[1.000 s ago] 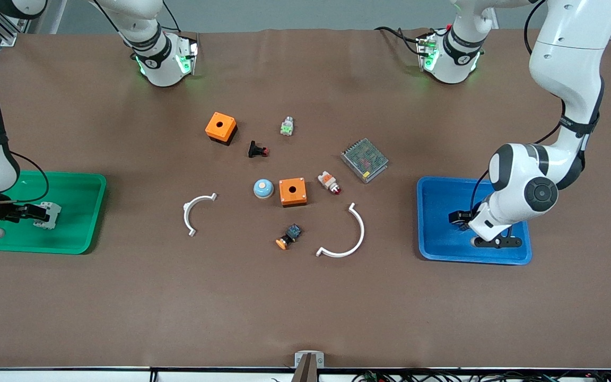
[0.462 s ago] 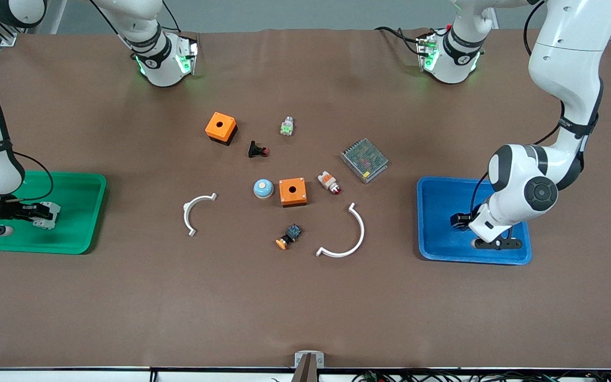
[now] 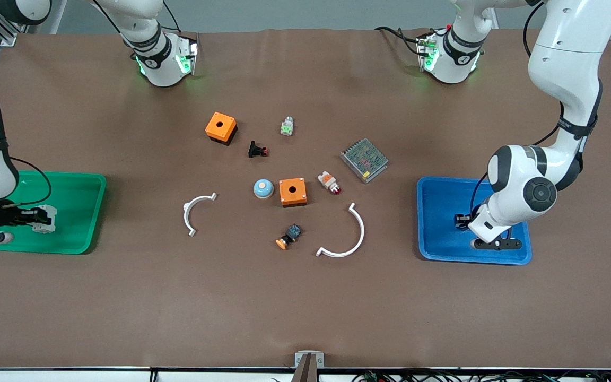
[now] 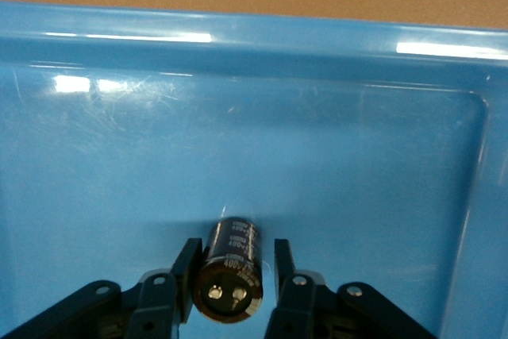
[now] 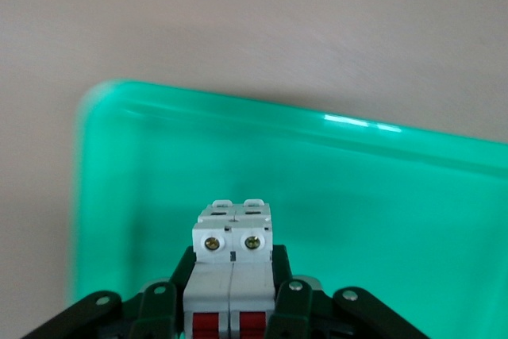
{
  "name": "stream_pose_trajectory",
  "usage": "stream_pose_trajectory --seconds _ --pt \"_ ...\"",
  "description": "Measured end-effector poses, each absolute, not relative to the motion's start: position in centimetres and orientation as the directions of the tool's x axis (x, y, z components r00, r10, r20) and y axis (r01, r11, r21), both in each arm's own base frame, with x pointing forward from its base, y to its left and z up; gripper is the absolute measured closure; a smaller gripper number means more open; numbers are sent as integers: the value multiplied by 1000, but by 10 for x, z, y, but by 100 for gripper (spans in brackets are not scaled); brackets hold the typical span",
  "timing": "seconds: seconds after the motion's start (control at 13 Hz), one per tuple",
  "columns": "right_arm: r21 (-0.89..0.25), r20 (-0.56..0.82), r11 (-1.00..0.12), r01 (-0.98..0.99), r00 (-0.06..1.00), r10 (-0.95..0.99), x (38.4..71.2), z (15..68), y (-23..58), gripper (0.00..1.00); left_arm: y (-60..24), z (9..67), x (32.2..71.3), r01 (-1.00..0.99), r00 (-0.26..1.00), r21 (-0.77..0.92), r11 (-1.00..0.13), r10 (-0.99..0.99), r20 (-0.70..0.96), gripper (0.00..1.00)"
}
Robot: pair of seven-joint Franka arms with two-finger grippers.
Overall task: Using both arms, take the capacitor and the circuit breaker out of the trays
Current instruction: 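Carry the capacitor and the breaker toward the table middle with both grippers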
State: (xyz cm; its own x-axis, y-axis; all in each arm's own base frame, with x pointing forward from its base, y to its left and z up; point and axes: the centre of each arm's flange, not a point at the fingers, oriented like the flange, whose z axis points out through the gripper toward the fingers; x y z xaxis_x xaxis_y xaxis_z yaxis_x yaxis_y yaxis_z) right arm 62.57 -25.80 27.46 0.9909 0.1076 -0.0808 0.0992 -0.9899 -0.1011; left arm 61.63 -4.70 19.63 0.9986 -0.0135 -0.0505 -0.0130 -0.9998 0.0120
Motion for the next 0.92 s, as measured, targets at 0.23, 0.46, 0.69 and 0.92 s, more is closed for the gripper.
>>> stream_pose_trajectory --seconds 0.23,0.46,0.69,0.92 --pt "-111 -146 -993 26 988 43 649 351 -154 60 -46 198 618 -12 999 12 -1000 -13 -47 65" --pt "-97 -159 -995 -36 987 -20 657 360 -16 60 -47 203 622 -12 999 13 -1000 -13 -35 65" --pt "-63 -107 -990 -128 987 -121 642 328 125 60 -65 223 625 2 999 9 -1000 2 -51 65" --pt "-70 -30 -979 -189 982 -188 608 294 231 60 -132 269 627 54 991 -21 -998 56 -122 65"
